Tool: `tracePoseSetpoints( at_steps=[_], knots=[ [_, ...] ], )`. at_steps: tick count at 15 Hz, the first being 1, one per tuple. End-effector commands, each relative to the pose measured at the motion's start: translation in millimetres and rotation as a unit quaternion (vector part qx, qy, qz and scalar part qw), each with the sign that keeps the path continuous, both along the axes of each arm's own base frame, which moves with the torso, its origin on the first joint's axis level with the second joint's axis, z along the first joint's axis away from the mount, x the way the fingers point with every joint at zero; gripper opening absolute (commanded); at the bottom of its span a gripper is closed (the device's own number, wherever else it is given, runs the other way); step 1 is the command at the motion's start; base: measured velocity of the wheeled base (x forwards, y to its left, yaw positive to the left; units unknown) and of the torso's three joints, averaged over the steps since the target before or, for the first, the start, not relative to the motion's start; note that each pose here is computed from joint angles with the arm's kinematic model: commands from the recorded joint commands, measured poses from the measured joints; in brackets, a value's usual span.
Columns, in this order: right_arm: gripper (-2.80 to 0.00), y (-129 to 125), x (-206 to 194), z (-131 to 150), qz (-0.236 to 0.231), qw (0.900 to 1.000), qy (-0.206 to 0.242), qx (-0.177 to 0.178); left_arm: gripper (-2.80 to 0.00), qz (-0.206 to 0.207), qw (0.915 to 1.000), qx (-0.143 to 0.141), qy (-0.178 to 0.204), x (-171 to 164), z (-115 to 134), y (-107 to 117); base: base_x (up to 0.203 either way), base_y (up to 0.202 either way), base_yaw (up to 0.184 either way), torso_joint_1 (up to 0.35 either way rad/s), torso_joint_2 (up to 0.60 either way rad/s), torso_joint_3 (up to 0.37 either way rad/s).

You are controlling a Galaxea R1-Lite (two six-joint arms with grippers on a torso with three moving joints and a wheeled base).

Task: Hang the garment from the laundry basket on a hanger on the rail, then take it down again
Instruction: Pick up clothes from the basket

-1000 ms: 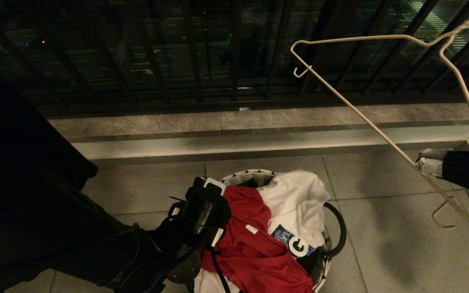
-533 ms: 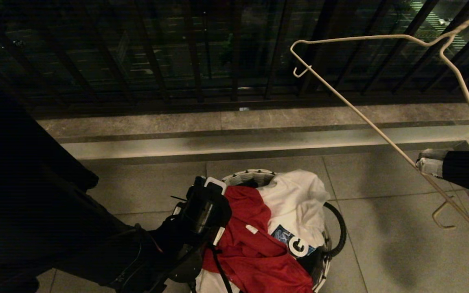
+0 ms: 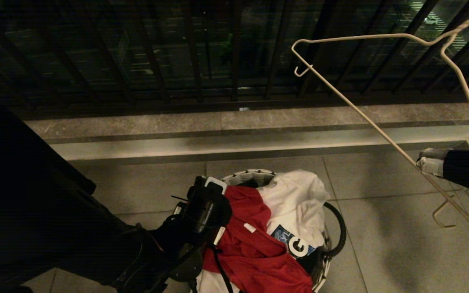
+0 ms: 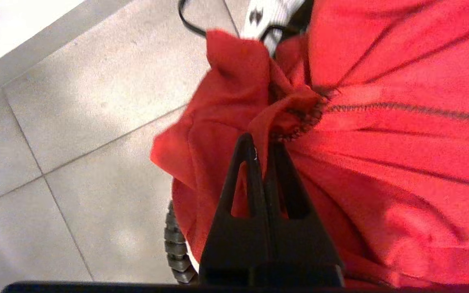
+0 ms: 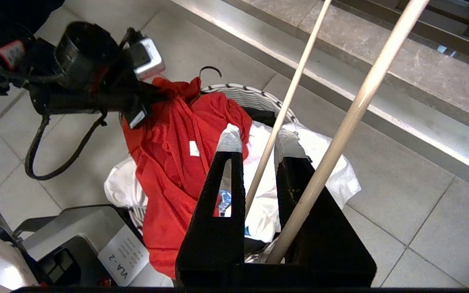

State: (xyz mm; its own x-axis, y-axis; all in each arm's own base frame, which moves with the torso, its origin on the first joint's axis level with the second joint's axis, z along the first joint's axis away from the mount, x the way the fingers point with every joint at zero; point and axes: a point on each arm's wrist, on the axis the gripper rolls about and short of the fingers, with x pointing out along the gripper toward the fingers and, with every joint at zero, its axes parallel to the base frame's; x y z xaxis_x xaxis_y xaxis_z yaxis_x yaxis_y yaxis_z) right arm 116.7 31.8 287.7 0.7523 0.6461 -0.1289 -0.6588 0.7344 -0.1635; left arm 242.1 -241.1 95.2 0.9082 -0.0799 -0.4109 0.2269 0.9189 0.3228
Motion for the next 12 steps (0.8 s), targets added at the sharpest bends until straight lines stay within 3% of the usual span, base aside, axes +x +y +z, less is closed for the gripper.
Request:
tracePoseSetpoints(
  at_steps=[1, 6, 12],
  knots=[
    [-2.8, 0, -1, 0, 0.003, 1.0, -0.001, 0.0, -2.8, 0.002, 0.9997, -0.016, -0.015, -2, 13, 2, 0.0, 0.0, 0.0, 0.0, 0.0, 0.0],
    [-2.8, 0, -1, 1, 0.006, 1.0, -0.002, 0.001, -2.8, -0.014, 0.9955, -0.067, -0.066, -23, 62, 10, 0.0, 0.0, 0.0, 0.0, 0.0, 0.0],
    [-2.8, 11, 7, -6, 0.036, 0.999, 0.025, -0.005, -2.8, -0.013, 0.9931, -0.083, -0.082, -36, 93, 24, 0.0, 0.0, 0.0, 0.0, 0.0, 0.0]
  ],
)
